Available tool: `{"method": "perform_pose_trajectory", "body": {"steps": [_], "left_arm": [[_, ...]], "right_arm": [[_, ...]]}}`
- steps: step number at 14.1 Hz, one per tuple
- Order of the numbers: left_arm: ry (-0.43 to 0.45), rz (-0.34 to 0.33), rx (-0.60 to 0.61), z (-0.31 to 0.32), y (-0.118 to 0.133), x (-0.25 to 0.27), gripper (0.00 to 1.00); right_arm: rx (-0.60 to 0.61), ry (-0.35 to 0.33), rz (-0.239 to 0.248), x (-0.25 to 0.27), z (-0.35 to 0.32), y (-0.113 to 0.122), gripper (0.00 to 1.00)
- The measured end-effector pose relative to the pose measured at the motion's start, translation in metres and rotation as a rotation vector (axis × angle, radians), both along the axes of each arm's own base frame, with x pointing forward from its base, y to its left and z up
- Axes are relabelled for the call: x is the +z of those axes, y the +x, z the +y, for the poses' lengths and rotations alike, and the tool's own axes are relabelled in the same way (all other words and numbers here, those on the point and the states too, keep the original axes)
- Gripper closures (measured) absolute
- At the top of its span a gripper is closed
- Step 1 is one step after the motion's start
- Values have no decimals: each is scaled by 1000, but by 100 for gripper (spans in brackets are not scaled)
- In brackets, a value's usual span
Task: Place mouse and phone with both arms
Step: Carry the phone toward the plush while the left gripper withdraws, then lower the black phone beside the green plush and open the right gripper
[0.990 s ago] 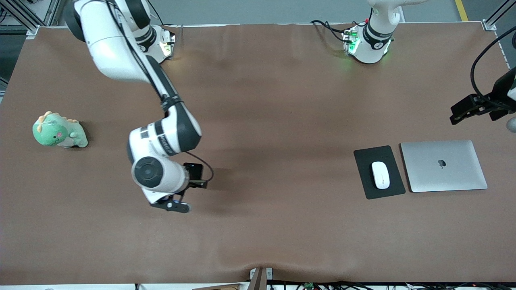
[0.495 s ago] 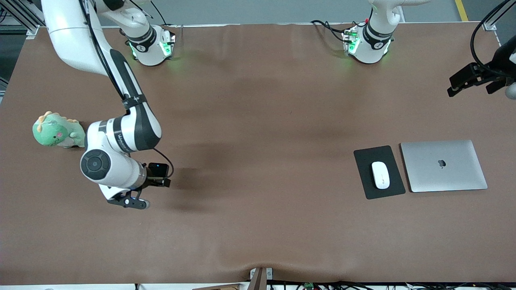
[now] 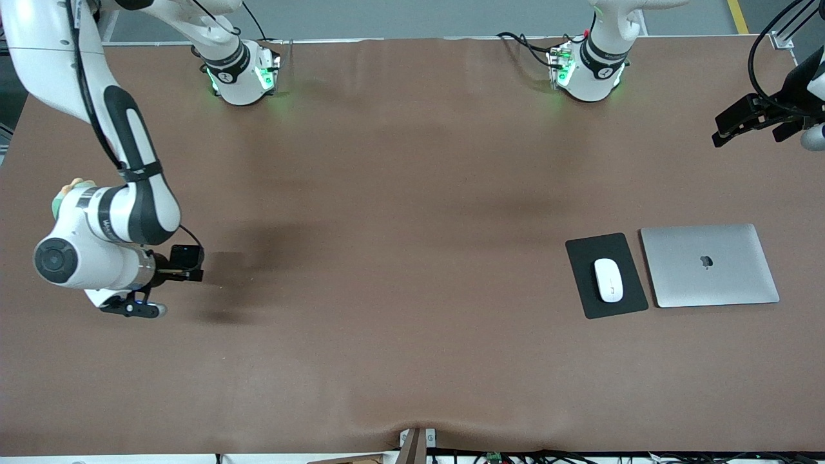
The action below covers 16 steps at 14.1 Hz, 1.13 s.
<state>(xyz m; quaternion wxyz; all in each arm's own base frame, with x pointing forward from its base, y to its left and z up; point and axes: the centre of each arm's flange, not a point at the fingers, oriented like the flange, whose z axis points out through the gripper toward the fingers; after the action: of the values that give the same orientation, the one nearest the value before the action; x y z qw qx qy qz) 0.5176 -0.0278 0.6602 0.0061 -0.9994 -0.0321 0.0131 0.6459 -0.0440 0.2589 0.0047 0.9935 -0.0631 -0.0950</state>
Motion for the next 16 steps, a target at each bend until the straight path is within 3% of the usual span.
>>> {"method": "perform_pose_trajectory", "body": {"steps": [4, 8, 11, 16], "left_arm": [[0, 0, 1, 1, 0, -1, 0], [0, 1, 3, 2, 0, -1, 0], [0, 0, 3, 2, 0, -1, 0], [0, -3, -1, 0, 1, -1, 0]], "right_arm": [[11, 17, 40, -24, -61, -24, 18], [-4, 1, -6, -55, -114, -53, 18], [-12, 5, 2, -77, -117, -74, 18], [-19, 11, 23, -86, -118, -83, 18]]}}
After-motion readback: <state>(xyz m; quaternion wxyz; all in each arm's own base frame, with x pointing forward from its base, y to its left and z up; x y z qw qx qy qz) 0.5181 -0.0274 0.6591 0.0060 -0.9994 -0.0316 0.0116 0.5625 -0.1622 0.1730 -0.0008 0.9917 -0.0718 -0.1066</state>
